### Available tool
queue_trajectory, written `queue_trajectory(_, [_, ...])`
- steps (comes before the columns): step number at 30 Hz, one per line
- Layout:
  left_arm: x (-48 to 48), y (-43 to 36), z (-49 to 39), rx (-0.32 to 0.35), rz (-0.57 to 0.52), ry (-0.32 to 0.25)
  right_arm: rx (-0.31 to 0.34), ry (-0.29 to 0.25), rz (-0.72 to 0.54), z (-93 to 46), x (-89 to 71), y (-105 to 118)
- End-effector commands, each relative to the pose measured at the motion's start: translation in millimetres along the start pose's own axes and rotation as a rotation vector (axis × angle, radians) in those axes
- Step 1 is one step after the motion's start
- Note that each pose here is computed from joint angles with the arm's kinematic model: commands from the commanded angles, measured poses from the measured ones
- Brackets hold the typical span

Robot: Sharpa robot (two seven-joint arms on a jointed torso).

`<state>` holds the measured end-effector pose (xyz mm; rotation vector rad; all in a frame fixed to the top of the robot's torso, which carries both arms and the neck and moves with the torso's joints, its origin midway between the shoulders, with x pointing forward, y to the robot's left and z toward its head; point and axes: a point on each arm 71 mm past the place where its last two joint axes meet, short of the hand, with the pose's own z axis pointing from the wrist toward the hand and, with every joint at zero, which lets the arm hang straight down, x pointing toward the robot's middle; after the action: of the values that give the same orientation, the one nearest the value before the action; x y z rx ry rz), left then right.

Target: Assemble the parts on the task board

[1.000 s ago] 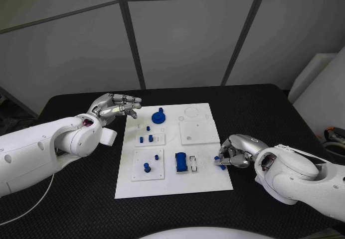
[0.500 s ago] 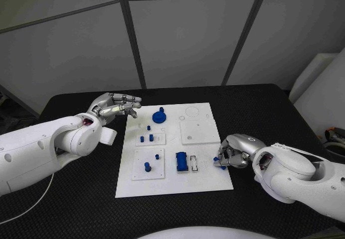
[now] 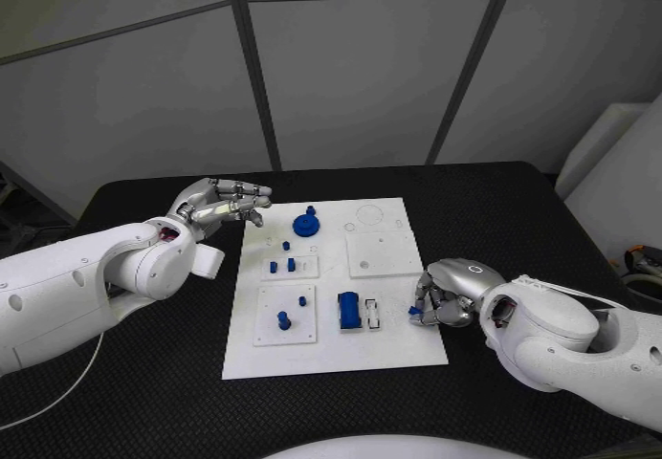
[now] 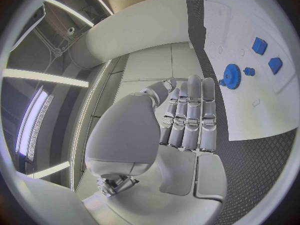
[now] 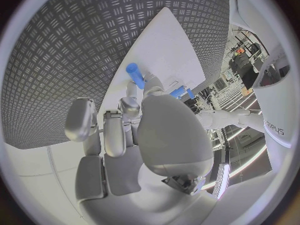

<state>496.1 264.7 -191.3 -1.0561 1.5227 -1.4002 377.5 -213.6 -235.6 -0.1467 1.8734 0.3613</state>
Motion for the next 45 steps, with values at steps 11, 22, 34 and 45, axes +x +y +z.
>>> queue_trajectory(11, [1.7, -0.9, 0.5, 0.006, -0.005, 0.011, 0.02, 0.085, -0.006, -3.6, 14.8, 4.7])
queue_trajectory(22, [2.3, -0.7, 0.9, 0.006, -0.005, 0.011, 0.03, 0.046, 0.152, -5.3, 10.3, 14.7])
queue_trajectory(34, [2.7, -0.8, 0.6, 0.006, -0.006, 0.013, 0.024, -0.051, 0.318, 0.7, 4.2, 33.0])
queue_trajectory(45, [3.2, -0.8, 0.6, 0.005, -0.006, 0.015, 0.032, -0.004, 0.368, 8.9, 9.8, 40.8])
